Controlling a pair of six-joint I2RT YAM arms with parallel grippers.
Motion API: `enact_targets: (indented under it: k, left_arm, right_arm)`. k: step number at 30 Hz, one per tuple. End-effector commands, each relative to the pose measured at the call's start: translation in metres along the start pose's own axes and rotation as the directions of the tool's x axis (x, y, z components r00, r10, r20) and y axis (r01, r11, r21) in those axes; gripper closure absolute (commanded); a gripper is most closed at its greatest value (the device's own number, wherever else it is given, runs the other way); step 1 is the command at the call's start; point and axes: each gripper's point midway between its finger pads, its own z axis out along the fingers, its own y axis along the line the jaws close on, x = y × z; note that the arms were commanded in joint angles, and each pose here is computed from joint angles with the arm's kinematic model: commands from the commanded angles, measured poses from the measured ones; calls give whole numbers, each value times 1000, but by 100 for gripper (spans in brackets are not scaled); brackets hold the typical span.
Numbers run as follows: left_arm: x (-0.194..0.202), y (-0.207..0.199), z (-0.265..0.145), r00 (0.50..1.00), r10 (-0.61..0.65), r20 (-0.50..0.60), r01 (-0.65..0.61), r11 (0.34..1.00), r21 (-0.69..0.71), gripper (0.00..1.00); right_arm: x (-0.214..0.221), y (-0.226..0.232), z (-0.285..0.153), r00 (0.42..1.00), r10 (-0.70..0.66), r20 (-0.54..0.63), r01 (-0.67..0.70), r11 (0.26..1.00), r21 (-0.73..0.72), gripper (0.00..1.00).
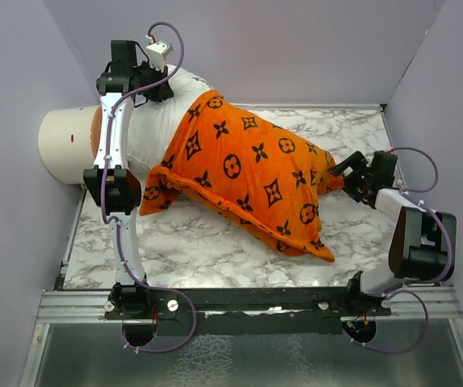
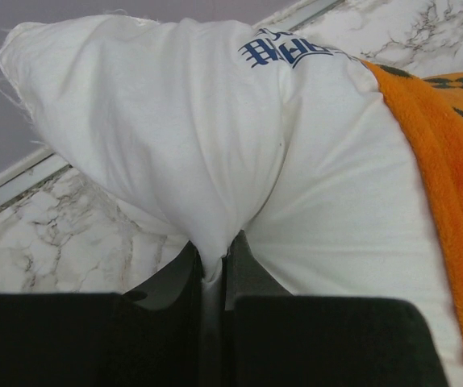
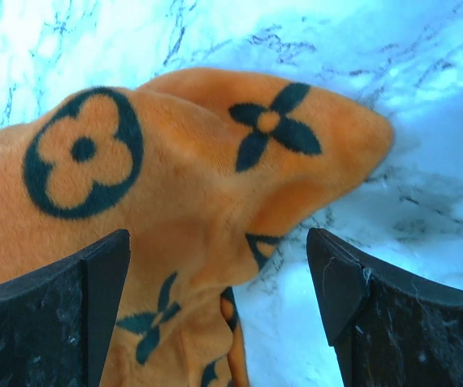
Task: Remove the pillowcase from the pillow
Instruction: Remove the pillow from the pillowcase.
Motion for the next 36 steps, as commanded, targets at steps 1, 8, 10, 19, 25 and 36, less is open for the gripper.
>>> enact_targets:
  k: [1, 8, 10, 19, 25, 36]
  left_arm:
    - [-16, 9, -11, 995, 102, 10, -101, 991, -88, 100]
    - [-13, 19, -8, 991, 135, -7, -135, 983, -127, 100]
    - [-12, 20, -6, 990, 139, -12, -139, 981, -131, 100]
    - [-11, 18, -1, 987, 160, -25, -162, 977, -136, 100]
    - [-10, 17, -5, 984, 174, -36, -177, 974, -139, 100]
    - [-36, 25, -29, 969, 246, -7, -240, 942, -235, 100]
  right_arm:
    - [-30, 23, 14, 999, 19, 42, -16, 998, -57, 10]
    - [-30, 6, 42, 1000, 0, 27, -1, 999, 49, 0]
    - [-23, -3, 48, 1000, -4, 8, 3, 993, 117, 0]
    - [34, 25, 76, 990, -14, -137, 25, 997, 77, 7]
    - [32, 52, 69, 988, 96, -122, -97, 995, -5, 34]
    - [-49, 20, 22, 969, 209, 128, -217, 975, 45, 99]
